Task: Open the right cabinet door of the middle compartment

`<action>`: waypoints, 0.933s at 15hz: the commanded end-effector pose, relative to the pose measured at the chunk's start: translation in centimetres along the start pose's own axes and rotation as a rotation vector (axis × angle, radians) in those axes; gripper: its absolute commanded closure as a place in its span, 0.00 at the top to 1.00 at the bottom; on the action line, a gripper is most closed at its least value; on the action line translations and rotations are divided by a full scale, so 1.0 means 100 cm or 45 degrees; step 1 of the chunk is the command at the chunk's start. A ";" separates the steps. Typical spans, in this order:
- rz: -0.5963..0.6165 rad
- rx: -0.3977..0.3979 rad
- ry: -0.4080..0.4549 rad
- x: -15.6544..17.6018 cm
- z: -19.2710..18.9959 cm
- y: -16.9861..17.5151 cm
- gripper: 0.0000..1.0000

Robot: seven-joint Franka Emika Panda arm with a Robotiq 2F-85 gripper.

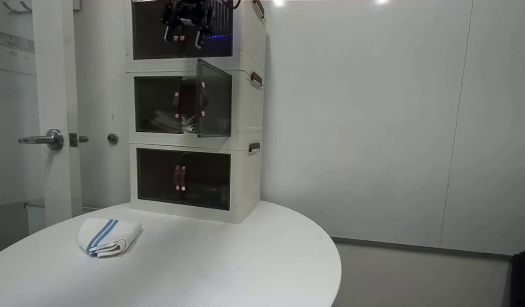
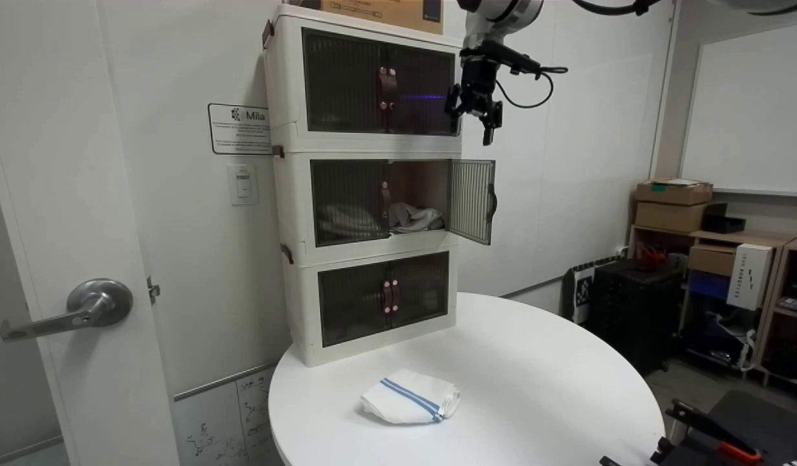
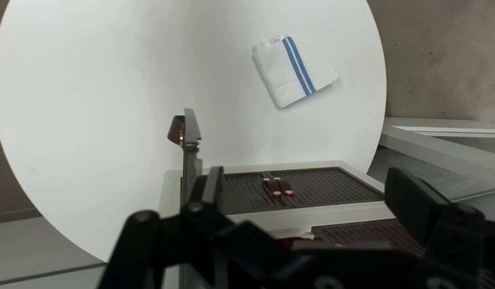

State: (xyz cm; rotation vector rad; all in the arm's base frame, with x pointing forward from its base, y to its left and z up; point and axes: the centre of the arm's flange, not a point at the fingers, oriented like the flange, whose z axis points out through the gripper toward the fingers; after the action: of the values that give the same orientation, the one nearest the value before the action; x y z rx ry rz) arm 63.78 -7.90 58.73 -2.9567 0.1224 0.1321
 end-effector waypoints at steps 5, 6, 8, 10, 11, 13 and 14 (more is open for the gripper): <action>-0.108 0.070 0.151 -0.032 -0.028 -0.066 1.00; -0.197 0.094 0.166 -0.029 -0.027 -0.081 1.00; -0.322 0.138 0.192 -0.021 -0.019 -0.107 1.00; -0.442 0.157 0.210 -0.010 -0.003 -0.131 1.00; -0.489 0.174 0.203 -0.002 0.008 -0.140 1.00; -0.560 0.182 0.174 0.012 0.033 -0.155 1.00; -0.586 0.188 0.155 0.019 0.047 -0.159 1.00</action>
State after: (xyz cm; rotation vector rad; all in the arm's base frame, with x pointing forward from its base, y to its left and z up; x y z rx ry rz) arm 64.81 7.06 59.96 -2.8094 -0.3982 -0.1268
